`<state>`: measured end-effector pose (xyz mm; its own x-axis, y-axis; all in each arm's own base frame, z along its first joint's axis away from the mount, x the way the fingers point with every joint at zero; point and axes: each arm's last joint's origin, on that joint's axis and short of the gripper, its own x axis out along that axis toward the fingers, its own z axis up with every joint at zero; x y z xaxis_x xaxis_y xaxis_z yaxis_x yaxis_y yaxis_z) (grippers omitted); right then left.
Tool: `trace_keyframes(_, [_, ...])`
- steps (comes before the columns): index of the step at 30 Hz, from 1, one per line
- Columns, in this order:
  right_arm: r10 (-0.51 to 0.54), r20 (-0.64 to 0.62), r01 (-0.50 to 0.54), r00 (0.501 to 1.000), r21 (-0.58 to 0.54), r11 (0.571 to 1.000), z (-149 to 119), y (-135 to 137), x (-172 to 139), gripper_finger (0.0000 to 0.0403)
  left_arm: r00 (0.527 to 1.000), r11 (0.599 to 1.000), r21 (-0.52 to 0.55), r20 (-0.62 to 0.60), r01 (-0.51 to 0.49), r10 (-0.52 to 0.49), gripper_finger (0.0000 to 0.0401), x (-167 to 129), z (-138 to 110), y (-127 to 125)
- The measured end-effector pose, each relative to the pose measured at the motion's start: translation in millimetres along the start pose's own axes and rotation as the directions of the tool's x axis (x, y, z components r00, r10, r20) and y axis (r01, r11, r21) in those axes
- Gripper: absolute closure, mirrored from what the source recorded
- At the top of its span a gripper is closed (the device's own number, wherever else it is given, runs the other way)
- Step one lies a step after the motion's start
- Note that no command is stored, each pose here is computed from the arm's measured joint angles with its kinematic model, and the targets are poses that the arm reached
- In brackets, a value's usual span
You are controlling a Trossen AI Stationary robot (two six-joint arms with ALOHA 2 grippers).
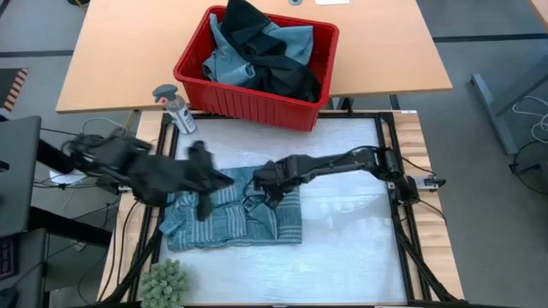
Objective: Fold Laundry from Bin
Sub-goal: Fold the light blue shirt
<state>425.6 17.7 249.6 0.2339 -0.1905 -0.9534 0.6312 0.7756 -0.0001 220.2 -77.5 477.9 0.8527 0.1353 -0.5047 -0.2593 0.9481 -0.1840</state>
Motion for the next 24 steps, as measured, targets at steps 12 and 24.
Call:
trace_keyframes(12, [0.116, 0.020, -0.118, 0.993, 0.147, 0.982, 27, -22, 17, 0.0163, 0.982, 0.992, -0.125, 0.183, -0.020, 0.043, 0.0401, -59, -1, 16])
trace_keyframes(24, [0.125, -0.075, -0.114, 0.989, 0.138, 0.984, 17, -5, 52, 0.0166, 0.981, 0.992, -0.120, 0.181, -0.045, 0.066, 0.0401, -59, -3, 15])
